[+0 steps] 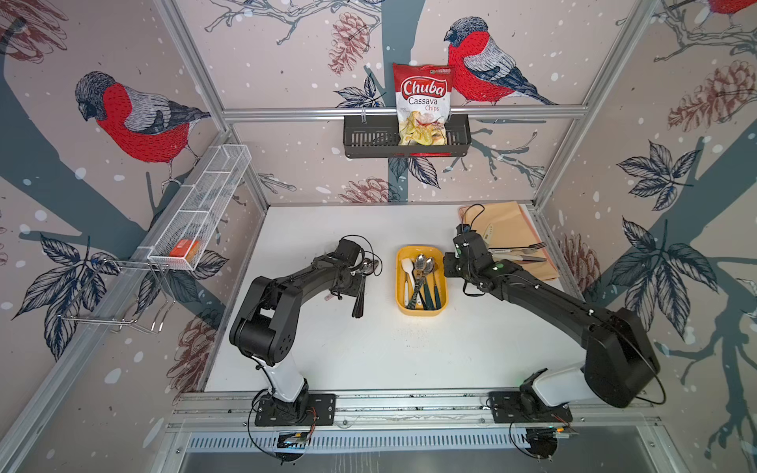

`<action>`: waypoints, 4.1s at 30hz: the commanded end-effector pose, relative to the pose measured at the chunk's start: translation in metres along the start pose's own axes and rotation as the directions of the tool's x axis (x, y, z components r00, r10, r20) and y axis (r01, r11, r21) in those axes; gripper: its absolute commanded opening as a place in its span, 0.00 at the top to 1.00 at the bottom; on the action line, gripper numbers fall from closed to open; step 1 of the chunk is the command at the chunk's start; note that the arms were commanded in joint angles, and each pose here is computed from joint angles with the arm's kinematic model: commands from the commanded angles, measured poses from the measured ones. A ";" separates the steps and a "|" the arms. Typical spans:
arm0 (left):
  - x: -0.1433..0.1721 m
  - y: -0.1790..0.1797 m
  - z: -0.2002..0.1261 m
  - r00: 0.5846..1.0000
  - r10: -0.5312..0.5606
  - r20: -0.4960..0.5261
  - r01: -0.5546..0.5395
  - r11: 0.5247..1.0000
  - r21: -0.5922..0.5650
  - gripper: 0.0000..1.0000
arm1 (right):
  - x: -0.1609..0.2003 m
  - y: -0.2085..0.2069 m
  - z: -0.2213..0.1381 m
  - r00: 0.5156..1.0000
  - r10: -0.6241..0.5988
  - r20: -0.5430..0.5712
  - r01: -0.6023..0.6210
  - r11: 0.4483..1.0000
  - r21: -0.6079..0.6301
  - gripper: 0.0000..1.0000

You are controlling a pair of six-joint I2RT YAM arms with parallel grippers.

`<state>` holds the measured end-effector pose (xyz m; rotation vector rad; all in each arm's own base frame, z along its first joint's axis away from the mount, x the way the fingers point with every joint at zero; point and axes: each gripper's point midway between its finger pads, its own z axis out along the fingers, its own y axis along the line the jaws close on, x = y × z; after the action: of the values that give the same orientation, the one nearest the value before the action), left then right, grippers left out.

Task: Put the spoon into the storage box
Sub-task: Pick up the spoon from the center of the board, then place the spoon in the storage box.

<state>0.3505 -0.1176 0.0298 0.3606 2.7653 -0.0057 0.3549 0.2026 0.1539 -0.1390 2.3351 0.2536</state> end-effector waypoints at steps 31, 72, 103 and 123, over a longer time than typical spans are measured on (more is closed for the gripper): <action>0.014 -0.011 0.022 0.998 0.046 -0.053 -0.042 0.997 0.070 0.82 | 0.004 0.003 0.002 1.000 0.016 0.003 -0.016 1.000 0.020 0.55; -0.004 -0.087 -0.021 0.996 -0.075 -0.038 0.084 0.868 0.490 0.99 | 0.011 0.005 0.003 1.000 0.000 -0.017 0.000 1.000 0.003 0.55; -0.061 -0.130 -0.081 0.969 -0.231 0.082 0.132 0.773 0.620 1.00 | 0.011 0.005 0.001 1.000 -0.001 -0.020 0.001 1.000 0.012 0.55; -0.083 -0.186 -0.057 0.955 -0.275 0.112 0.196 0.866 0.459 1.00 | 0.016 -0.026 -0.025 0.997 0.059 0.040 -0.061 0.995 0.074 0.55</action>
<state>0.3538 -0.3188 0.1080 0.1700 2.5938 -0.7607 0.3330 0.1788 0.1553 -0.0641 2.3155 0.2129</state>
